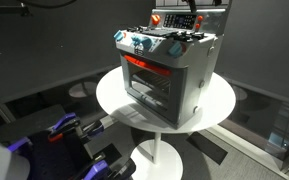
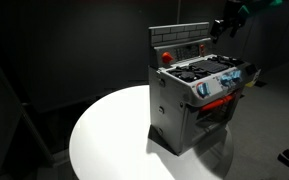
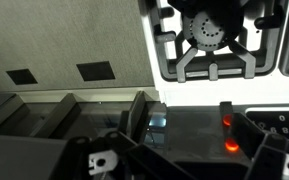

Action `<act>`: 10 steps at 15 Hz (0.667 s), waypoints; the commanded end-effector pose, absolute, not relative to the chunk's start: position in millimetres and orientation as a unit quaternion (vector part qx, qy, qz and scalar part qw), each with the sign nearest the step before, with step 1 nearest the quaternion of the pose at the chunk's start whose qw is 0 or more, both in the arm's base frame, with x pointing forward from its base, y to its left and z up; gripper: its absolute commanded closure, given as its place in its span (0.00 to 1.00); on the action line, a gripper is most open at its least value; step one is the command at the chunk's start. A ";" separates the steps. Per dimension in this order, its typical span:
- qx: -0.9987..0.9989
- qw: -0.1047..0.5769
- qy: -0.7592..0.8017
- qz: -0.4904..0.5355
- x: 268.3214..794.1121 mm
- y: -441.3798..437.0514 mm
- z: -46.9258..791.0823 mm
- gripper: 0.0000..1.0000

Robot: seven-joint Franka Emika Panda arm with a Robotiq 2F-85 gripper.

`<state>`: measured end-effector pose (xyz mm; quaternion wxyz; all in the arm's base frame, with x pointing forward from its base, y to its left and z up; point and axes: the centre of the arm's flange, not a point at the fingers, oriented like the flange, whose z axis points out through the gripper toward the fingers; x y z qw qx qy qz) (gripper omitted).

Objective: Press the top right orange button on the stove

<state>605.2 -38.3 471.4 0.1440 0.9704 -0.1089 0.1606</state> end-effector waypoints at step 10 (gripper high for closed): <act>0.969 0.148 -0.111 0.161 644.7 -37.4 462.0 0.00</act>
